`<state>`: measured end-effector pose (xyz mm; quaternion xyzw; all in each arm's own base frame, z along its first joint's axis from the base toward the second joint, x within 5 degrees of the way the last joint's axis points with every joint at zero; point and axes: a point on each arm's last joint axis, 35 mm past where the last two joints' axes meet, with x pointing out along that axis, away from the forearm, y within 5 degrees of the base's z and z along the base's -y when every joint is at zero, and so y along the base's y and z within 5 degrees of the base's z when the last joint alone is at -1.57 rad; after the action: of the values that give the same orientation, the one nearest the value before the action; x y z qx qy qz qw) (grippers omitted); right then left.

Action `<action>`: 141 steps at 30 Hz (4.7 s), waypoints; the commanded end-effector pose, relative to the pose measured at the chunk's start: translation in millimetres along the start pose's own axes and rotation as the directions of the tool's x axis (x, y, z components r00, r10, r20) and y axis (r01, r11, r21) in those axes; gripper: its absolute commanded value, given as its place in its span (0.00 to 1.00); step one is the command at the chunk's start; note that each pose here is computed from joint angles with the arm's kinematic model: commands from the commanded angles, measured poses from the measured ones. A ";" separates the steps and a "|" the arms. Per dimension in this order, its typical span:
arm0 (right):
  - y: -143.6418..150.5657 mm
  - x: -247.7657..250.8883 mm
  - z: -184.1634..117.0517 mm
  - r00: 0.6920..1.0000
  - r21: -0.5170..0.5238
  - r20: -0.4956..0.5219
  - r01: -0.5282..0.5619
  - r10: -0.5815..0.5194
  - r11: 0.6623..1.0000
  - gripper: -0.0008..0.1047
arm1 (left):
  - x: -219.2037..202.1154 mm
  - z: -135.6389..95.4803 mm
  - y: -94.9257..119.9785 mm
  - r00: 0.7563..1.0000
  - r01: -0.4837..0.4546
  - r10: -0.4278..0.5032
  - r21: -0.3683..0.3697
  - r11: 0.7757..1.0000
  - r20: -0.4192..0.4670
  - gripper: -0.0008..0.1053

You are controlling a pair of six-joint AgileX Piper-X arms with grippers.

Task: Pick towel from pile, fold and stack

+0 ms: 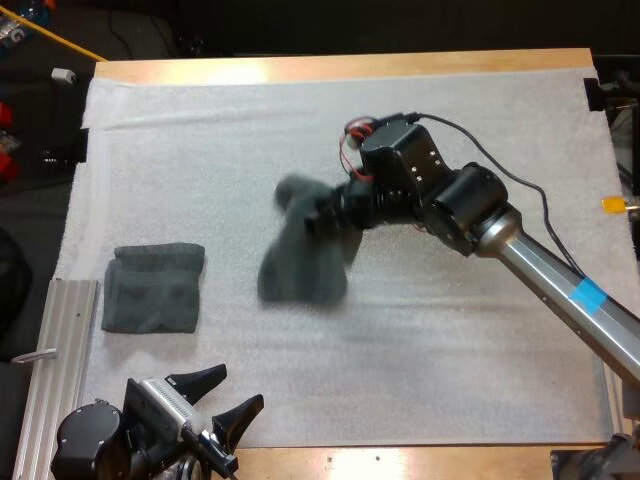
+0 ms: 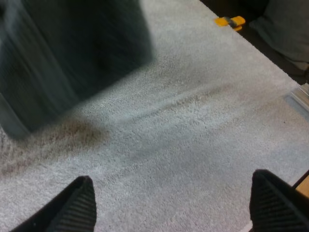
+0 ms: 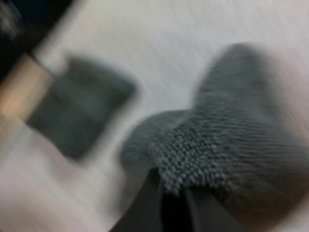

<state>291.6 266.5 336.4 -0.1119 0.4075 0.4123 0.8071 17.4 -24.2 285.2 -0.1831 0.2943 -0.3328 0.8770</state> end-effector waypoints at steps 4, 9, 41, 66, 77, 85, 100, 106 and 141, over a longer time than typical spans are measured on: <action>-24.9 5.7 -33.0 0.917 -0.118 -0.274 0.267 -0.290 0.957 0.01 | -0.8 1.8 -1.4 1.000 0.011 -0.011 0.012 1.000 0.006 0.62; -59.2 3.4 -39.2 0.814 -0.133 -0.311 0.474 -0.491 0.870 0.21 | -0.8 1.8 -1.4 1.000 0.011 -0.011 0.012 1.000 0.006 0.62; -37.0 -55.6 -99.4 0.816 -0.085 -0.440 0.378 -0.376 0.922 0.72 | -0.9 5.5 -1.1 0.999 -0.014 0.013 0.038 0.999 0.038 0.62; -34.9 -0.5 -193.9 0.949 0.034 -0.235 0.224 -0.210 0.974 0.72 | -0.9 6.5 -1.4 0.999 -0.013 0.011 0.044 0.999 0.046 0.62; -37.5 8.7 -195.7 0.959 0.094 -0.180 0.239 -0.220 0.966 0.54 | -0.9 6.5 -1.4 0.999 -0.013 0.011 0.044 0.999 0.046 0.62; -42.6 32.5 -208.6 0.942 0.141 -0.282 0.230 -0.184 0.963 0.54 | -0.9 6.5 -1.4 0.999 -0.013 0.011 0.044 0.999 0.046 0.62; -49.0 56.6 -218.3 0.927 0.158 -0.331 0.240 -0.178 0.958 0.50 | -0.9 6.5 -1.4 0.999 -0.013 0.011 0.044 0.999 0.046 0.62; -50.4 57.6 -214.4 0.933 0.211 -0.297 0.270 -0.201 0.940 0.45 | -0.9 6.5 -1.4 0.999 -0.013 0.011 0.044 0.999 0.046 0.62; -11.9 -64.4 -239.0 0.837 -0.125 -0.510 0.154 -0.197 0.980 0.01 | 16.3 19.8 9.3 0.999 -0.007 0.009 0.050 0.999 -0.054 0.62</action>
<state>146.3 99.2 227.8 -0.2818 0.5819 0.3020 0.7005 43.6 -25.7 286.3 -0.1554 0.3171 -0.3307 0.8752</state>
